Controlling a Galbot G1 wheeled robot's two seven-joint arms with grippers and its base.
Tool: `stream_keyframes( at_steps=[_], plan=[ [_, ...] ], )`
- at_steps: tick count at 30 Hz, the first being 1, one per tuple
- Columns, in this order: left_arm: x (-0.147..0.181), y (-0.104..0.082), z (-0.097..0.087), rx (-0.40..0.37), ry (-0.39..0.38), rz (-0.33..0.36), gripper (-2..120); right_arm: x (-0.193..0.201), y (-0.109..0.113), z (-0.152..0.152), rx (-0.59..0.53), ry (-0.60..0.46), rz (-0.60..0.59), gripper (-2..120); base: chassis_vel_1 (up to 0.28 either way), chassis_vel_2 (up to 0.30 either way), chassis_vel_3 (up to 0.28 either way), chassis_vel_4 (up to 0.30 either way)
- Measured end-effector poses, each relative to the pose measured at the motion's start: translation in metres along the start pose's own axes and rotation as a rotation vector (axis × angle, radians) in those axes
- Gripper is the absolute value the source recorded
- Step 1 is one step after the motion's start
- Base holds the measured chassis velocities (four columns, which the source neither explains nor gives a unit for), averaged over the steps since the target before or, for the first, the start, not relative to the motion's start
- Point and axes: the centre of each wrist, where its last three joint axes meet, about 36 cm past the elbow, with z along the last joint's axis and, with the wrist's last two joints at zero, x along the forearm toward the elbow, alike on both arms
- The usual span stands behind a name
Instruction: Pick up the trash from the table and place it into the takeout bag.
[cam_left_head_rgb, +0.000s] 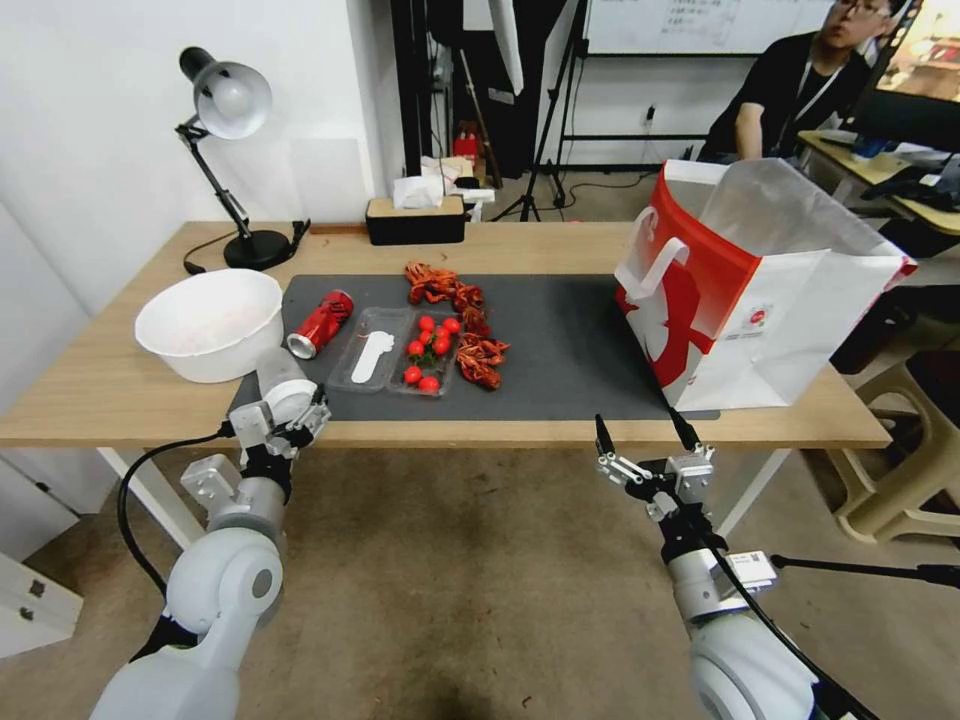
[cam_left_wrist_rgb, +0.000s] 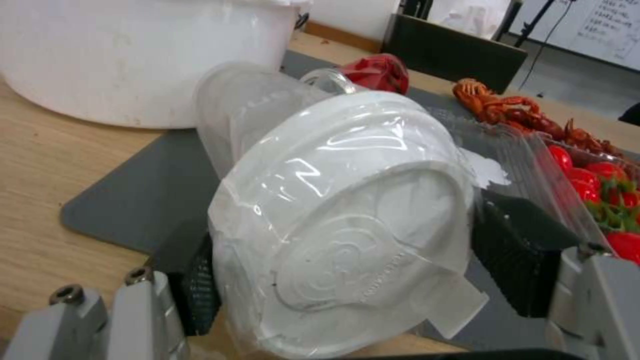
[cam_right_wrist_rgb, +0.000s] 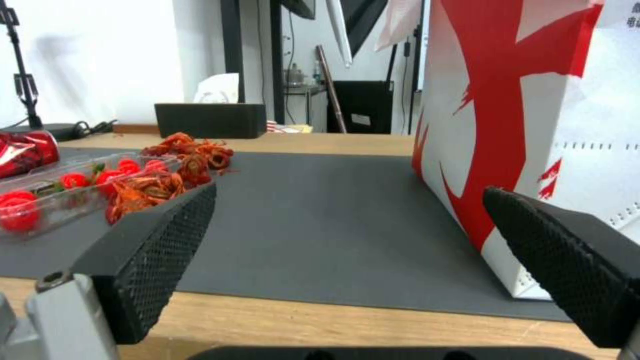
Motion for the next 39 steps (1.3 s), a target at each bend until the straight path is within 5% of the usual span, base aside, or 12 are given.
stream_keyframes(
  at_steps=[6,11,13,18,31,34,39],
  plan=[
    [0.003,0.002,-0.003,0.006,-0.045,0.028,74,0.000,0.001,0.001,0.001,0.002,0.000,100,0.000,0.000,0.000,0.000],
    [0.015,0.002,-0.020,-0.011,-0.154,0.154,74,0.001,0.001,0.001,0.000,0.001,-0.001,100,0.000,0.000,0.000,0.000],
    [0.023,0.003,-0.031,-0.044,-0.217,0.288,74,0.001,0.003,-0.001,-0.001,-0.003,-0.002,100,0.000,0.000,0.000,0.000],
    [0.021,0.006,-0.045,-0.105,-0.254,0.444,74,0.002,0.003,-0.005,-0.001,-0.013,0.000,100,0.000,0.000,0.000,0.000],
    [-0.045,0.017,-0.109,-0.306,-0.311,0.799,74,-0.001,0.010,-0.018,0.008,-0.033,0.004,100,0.000,0.000,0.000,0.000],
    [-0.063,0.006,-0.126,-0.342,-0.330,0.854,74,0.001,0.012,-0.018,0.009,-0.031,0.005,100,0.000,0.000,0.000,0.000],
    [-0.071,-0.003,-0.131,-0.349,-0.335,0.881,74,0.002,0.013,-0.018,0.008,-0.031,0.007,100,0.000,0.000,0.000,0.000]
  ],
)
